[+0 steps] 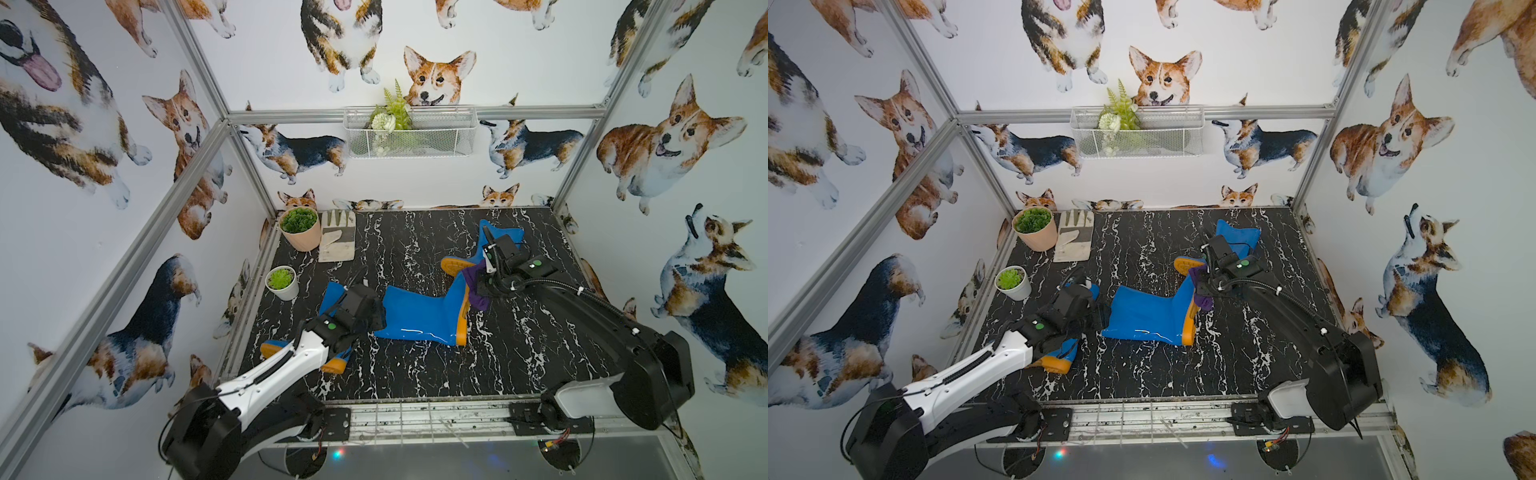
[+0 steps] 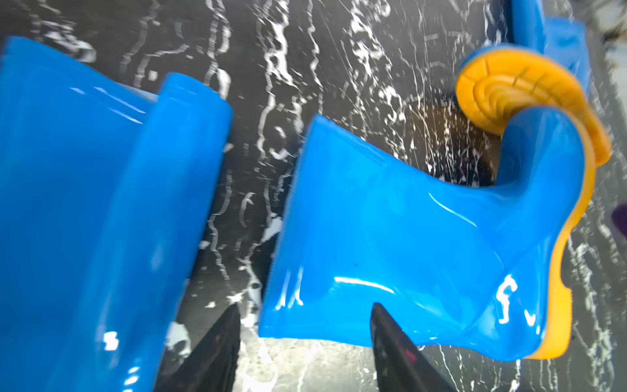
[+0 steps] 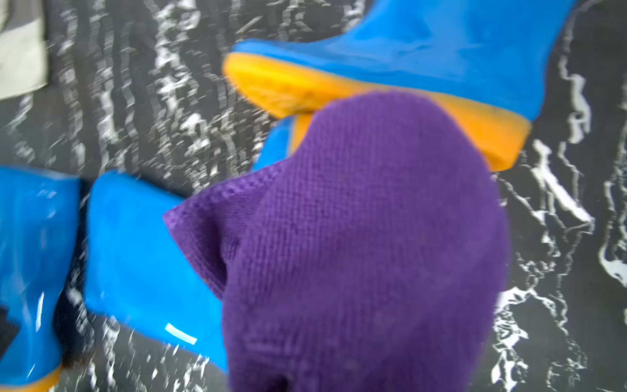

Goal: Wipe the rubber boots with a cloth
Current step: Adjust the rubber boot at the center of the board, then wipe the dirt off the rubber boot.

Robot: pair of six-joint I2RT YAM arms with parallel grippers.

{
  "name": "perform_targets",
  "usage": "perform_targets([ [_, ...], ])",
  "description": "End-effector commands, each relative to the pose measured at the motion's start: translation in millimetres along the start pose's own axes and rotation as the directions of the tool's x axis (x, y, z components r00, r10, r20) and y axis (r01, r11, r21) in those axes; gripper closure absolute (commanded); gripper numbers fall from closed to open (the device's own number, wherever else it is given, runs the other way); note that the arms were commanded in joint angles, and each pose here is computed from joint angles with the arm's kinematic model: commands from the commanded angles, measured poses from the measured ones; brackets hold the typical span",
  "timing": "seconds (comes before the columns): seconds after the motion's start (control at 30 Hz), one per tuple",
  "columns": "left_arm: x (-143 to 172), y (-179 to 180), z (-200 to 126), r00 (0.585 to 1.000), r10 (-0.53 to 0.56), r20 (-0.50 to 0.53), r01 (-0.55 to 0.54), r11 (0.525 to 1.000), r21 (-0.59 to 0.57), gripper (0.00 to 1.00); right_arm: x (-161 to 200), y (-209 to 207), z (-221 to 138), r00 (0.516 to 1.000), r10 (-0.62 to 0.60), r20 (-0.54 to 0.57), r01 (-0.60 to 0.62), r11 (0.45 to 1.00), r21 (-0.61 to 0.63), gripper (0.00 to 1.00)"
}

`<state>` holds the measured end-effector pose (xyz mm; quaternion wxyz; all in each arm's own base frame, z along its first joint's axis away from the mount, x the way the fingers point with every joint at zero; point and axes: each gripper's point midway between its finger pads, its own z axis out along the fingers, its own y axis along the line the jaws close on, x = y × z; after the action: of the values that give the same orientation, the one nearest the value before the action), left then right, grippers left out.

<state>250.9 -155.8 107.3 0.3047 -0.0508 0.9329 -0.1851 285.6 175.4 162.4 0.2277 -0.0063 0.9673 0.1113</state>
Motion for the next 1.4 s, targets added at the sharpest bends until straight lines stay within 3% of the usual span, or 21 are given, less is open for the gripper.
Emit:
perform_targets([
  [0.0, 16, 7, -6, 0.994, -0.015, -0.104, 0.026, 0.993, 0.111, 0.38, 12, 33, -8, 0.998, -0.060, 0.024, 0.061, 0.998, -0.009, 1.00],
  [0.13, 18, -4, 5, 0.988, 0.013, -0.154, 0.018, 0.980, 0.199, 0.39, 37, 85, 21, 0.987, -0.151, -0.051, 0.147, 0.986, -0.078, 1.00],
  [0.27, 17, -12, 26, 0.980, 0.027, -0.198, 0.019, 0.973, 0.230, 0.39, 61, 102, 49, 0.970, -0.192, -0.146, 0.181, 0.980, -0.084, 1.00],
  [0.5, 18, -16, 71, 0.972, -0.026, -0.235, 0.090, 0.960, 0.267, 0.39, 89, 65, 66, 0.960, -0.168, -0.224, 0.166, 0.986, -0.029, 1.00],
  [0.7, 28, -25, 83, 0.963, -0.082, -0.257, 0.165, 0.933, 0.320, 0.40, 95, 26, 55, 0.974, -0.084, -0.208, 0.087, 0.996, 0.005, 1.00],
  [0.77, 35, -34, 83, 0.954, -0.095, -0.284, 0.196, 0.916, 0.351, 0.45, 88, 27, 49, 0.980, -0.069, -0.185, 0.067, 0.998, -0.017, 1.00],
  [0.83, 41, -40, 82, 0.941, -0.145, -0.306, 0.260, 0.888, 0.380, 0.60, 78, 36, 43, 0.983, -0.074, -0.166, 0.068, 0.997, -0.041, 1.00],
  [0.97, 57, -36, 76, 0.936, -0.171, -0.307, 0.282, 0.885, 0.369, 0.78, 59, 61, 39, 0.985, -0.095, -0.145, 0.084, 0.993, -0.086, 1.00],
  [1.07, 65, -36, 71, 0.930, -0.191, -0.312, 0.305, 0.877, 0.371, 0.77, 51, 91, 45, 0.976, -0.154, -0.151, 0.138, 0.984, -0.111, 1.00],
  [1.3, 70, -30, 60, 0.921, -0.241, -0.305, 0.345, 0.869, 0.356, 0.47, 63, 160, 75, 0.944, -0.253, -0.212, 0.216, 0.959, -0.183, 1.00],
  [1.37, 71, -29, 56, 0.922, -0.245, -0.300, 0.346, 0.870, 0.351, 0.46, 66, 170, 82, 0.937, -0.261, -0.232, 0.218, 0.957, -0.194, 1.00],
])
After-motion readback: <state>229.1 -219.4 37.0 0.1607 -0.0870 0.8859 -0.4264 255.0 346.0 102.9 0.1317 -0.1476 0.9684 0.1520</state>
